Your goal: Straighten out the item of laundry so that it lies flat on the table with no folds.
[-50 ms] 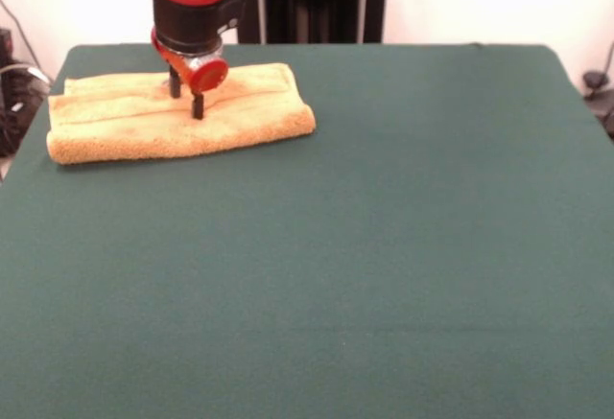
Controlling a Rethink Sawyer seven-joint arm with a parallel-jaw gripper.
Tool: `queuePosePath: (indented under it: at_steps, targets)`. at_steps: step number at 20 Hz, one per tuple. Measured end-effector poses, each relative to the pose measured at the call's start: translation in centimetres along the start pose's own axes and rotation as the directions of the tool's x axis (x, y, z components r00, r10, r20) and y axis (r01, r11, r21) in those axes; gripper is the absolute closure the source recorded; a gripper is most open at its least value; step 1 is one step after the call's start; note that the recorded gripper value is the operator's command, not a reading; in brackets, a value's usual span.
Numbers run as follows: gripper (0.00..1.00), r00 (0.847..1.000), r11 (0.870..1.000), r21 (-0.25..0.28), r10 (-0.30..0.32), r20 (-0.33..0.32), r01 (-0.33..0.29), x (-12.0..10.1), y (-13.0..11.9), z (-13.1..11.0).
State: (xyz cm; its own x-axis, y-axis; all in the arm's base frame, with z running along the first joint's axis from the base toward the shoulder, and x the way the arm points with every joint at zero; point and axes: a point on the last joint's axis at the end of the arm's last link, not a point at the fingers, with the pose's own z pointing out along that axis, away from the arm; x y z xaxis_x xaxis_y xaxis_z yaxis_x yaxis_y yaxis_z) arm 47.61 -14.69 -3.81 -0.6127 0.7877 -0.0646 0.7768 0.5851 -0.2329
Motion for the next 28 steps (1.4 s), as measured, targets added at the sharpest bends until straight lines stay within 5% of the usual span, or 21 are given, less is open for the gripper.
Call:
queuePosePath:
  at_steps: [17, 23, 28]
  targets:
    - [0.0, 0.996, 0.997, -0.017, 0.08, -0.04, -0.081, -0.9, -2.2, -0.1]
    - [0.0, 0.978, 0.98, -0.007, 0.198, -0.063, -0.199, -3.9, -7.4, 0.9]
    - [0.0, 0.969, 0.971, 0.0, 0.237, -0.07, -0.237, -4.8, -9.7, 1.6]
